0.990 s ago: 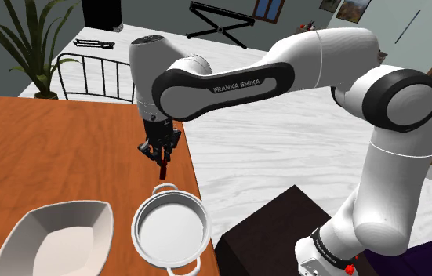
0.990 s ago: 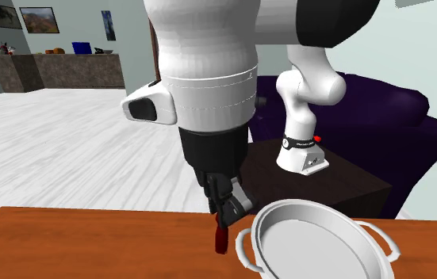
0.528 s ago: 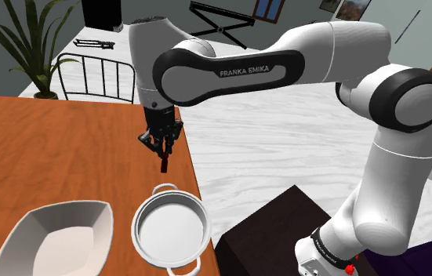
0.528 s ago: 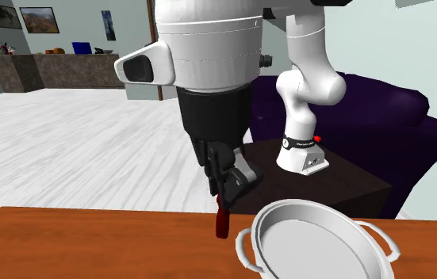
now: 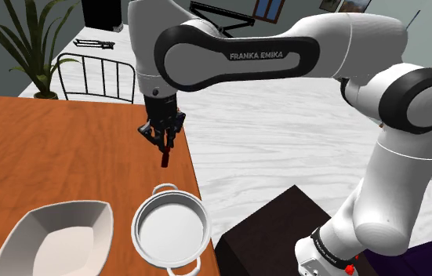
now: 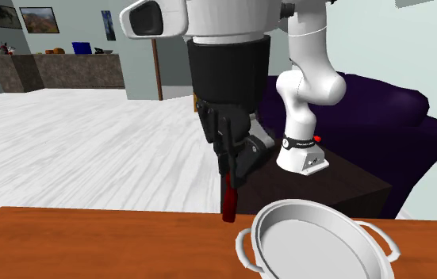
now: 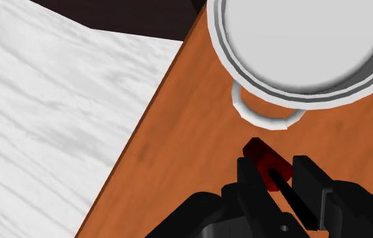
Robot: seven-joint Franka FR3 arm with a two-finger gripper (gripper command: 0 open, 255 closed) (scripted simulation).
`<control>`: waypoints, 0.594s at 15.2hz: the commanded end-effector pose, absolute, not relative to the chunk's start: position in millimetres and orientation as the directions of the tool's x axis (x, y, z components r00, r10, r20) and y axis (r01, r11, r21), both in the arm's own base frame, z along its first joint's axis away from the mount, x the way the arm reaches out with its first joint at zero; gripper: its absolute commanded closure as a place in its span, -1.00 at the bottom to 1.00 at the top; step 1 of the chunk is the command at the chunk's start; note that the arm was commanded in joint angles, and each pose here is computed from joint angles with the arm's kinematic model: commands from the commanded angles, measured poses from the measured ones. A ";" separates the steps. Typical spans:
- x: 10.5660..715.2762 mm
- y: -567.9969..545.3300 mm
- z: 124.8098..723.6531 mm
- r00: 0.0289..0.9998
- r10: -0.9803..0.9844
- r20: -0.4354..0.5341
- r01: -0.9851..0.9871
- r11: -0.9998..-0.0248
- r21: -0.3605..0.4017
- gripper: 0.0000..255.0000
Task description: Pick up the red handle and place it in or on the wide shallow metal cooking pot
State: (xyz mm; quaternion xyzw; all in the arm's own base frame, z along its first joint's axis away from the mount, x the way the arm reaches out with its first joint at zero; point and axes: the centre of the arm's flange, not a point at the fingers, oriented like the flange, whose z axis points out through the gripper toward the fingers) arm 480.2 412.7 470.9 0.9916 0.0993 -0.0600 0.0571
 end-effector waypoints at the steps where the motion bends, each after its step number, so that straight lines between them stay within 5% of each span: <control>1: 455.6 418.0 471.4 0.973 0.190 -0.130 0.204 -0.974 0.101 1.00; 9: 353.9 444.6 481.1 0.973 0.190 -0.130 0.204 -0.974 0.101 1.00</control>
